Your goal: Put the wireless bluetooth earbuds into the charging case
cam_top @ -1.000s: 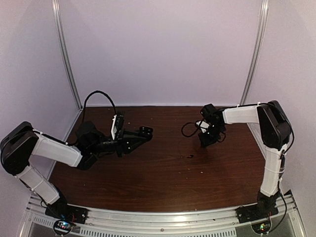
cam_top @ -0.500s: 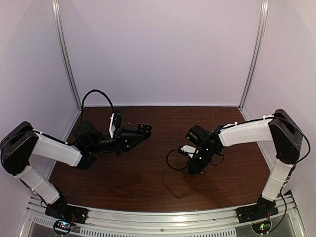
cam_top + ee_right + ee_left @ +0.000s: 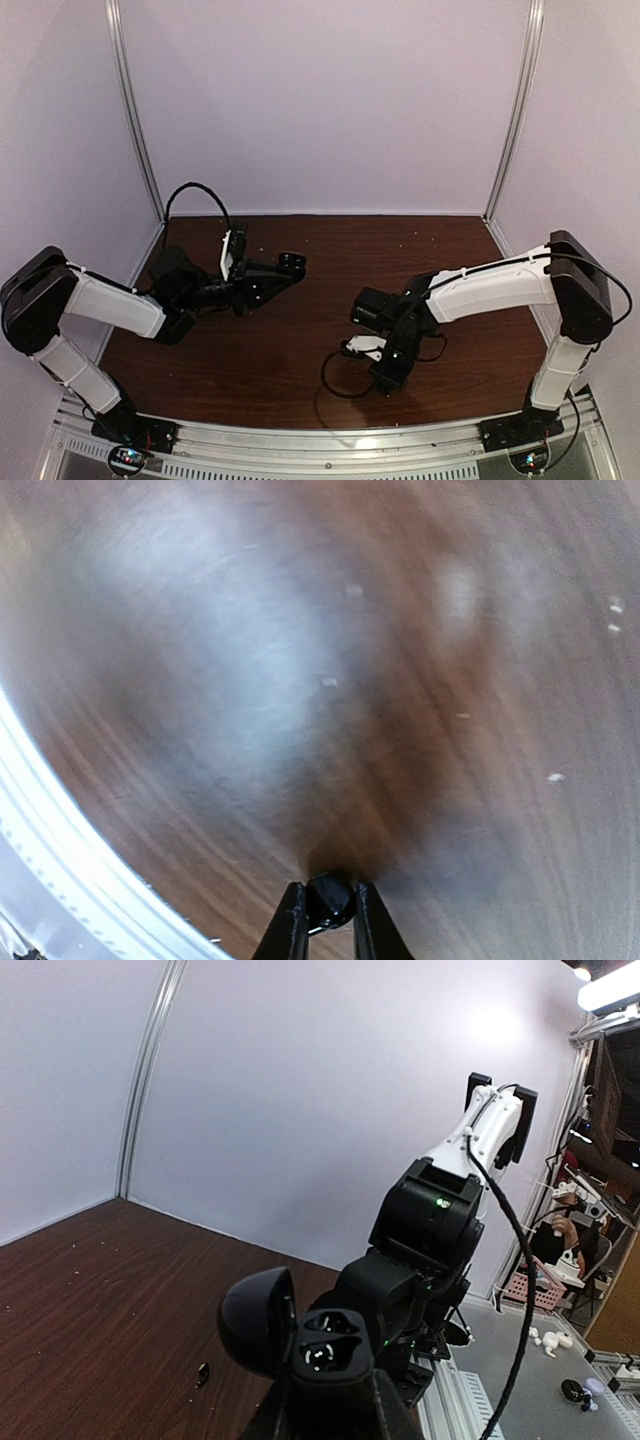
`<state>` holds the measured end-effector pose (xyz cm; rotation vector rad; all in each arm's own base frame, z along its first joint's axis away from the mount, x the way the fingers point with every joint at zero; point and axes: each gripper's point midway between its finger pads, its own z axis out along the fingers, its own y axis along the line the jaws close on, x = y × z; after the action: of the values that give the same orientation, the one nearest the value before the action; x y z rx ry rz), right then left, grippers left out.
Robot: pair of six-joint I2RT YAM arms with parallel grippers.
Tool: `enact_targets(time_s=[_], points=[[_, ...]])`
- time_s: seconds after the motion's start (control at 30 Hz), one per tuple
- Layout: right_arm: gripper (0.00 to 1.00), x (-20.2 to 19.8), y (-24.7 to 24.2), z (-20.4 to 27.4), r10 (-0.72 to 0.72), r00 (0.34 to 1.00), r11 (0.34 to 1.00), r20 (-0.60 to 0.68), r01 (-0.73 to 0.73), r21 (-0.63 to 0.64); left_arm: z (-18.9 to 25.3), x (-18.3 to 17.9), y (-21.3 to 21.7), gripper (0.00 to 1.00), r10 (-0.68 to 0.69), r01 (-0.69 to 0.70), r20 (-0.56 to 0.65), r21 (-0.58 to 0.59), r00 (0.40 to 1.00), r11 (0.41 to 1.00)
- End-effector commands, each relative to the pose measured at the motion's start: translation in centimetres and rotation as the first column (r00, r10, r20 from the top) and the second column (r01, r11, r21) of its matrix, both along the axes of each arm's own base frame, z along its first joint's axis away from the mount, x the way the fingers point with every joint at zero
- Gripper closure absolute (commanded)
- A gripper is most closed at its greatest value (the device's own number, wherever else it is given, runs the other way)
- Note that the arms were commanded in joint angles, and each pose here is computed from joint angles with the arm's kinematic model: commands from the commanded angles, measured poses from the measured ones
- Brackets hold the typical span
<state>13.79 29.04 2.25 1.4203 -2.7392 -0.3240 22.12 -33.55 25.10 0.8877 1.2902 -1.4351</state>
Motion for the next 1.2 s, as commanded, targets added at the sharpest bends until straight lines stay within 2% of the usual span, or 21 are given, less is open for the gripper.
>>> enact_targets(time_s=[0.0, 0.13, 0.3, 0.63, 0.8, 1.17], points=[[0.84, -1.3, 0.3, 0.3, 0.08, 0.997, 0.995, -0.008, -0.08, -0.057, 1.4, -0.3, 0.7, 1.0, 0.016, -0.014, 0.06, -0.03, 0.998, 0.999], [0.7, -0.7, -0.1, 0.2, 0.046, 0.999, 0.992, 0.029, -0.042, -0.12, 1.6, -0.4, 0.8, 1.0, 0.017, -0.015, 0.066, -0.03, 0.998, 0.999], [0.61, -0.4, 0.1, 1.3, -0.07, 0.997, 0.991, 0.044, 0.075, -0.109, 1.7, -0.4, 0.8, 1.0, 0.017, -0.015, 0.07, -0.032, 0.997, 0.999], [0.64, -2.0, 2.6, 2.3, -0.222, 0.974, 0.975, -0.051, 0.221, -0.014, 2.3, -0.7, 1.1, 1.0, 0.018, -0.014, 0.081, -0.045, 0.997, 0.999], [0.7, -2.3, 2.8, 1.8, -0.248, 0.967, 0.969, -0.054, 0.246, -0.038, 2.3, -1.0, 1.3, 1.0, 0.018, -0.014, 0.085, -0.049, 0.996, 0.999], [0.7, -2.7, 2.8, 1.0, -0.282, 0.959, 0.957, -0.03, 0.279, -0.081, 2.3, -1.1, 1.7, 1.0, 0.024, -0.019, 0.088, -0.059, 0.996, 0.998]])
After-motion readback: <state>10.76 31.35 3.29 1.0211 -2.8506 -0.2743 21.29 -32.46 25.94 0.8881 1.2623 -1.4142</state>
